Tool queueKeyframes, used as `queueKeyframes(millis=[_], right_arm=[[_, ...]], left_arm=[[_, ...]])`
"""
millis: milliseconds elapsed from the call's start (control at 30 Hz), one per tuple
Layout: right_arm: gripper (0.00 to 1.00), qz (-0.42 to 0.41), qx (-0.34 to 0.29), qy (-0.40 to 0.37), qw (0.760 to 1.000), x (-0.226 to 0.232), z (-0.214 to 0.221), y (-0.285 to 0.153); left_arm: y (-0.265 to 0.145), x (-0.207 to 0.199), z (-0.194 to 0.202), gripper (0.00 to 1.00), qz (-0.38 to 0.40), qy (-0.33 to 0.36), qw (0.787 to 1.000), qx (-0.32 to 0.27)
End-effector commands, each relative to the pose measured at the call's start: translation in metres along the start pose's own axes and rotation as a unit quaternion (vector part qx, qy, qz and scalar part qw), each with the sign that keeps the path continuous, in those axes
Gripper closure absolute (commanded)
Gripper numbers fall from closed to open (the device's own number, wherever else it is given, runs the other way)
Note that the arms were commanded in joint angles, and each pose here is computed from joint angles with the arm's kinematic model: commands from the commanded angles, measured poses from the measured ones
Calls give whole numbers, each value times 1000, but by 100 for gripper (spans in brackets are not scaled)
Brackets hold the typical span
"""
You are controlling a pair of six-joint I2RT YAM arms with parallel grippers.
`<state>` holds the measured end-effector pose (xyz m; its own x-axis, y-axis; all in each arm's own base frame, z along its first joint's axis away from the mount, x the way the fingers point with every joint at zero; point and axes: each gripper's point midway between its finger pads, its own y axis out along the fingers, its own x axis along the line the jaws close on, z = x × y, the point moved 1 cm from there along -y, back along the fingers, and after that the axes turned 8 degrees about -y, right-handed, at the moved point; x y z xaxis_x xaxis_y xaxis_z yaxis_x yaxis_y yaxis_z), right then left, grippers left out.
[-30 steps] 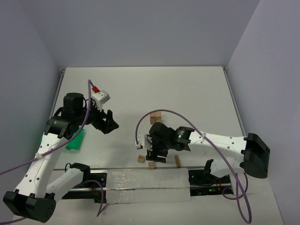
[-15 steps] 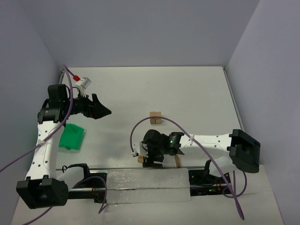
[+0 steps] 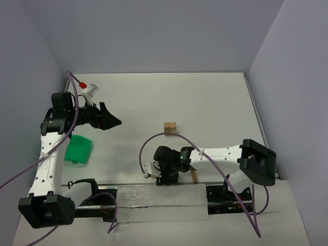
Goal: Build the wood block tower
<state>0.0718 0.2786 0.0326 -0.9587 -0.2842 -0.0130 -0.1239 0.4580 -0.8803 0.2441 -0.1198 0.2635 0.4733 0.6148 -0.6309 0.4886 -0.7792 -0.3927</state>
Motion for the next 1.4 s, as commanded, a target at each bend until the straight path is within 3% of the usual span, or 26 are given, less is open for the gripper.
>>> queueKeyframes(millis=[0, 400, 633, 867, 1367], right_arm=[[50, -2, -14, -18, 1000, -2, -10, 0], [83, 16, -2, 20, 1000, -16, -16, 1], [92, 35, -3, 50, 998, -26, -23, -1], [97, 46, 8, 73, 996, -34, -25, 2], [97, 66, 18, 114, 991, -50, -34, 10]], left_arm=[[-3, -1, -16, 1, 2, 32, 999, -25], [-2, 7, -15, 1, -11, 23, 999, -30], [-2, 9, -16, 1, -15, 22, 999, -31], [-3, 9, -17, 1, -16, 23, 999, -32], [-3, 11, -20, 1, -16, 5, 999, -39]])
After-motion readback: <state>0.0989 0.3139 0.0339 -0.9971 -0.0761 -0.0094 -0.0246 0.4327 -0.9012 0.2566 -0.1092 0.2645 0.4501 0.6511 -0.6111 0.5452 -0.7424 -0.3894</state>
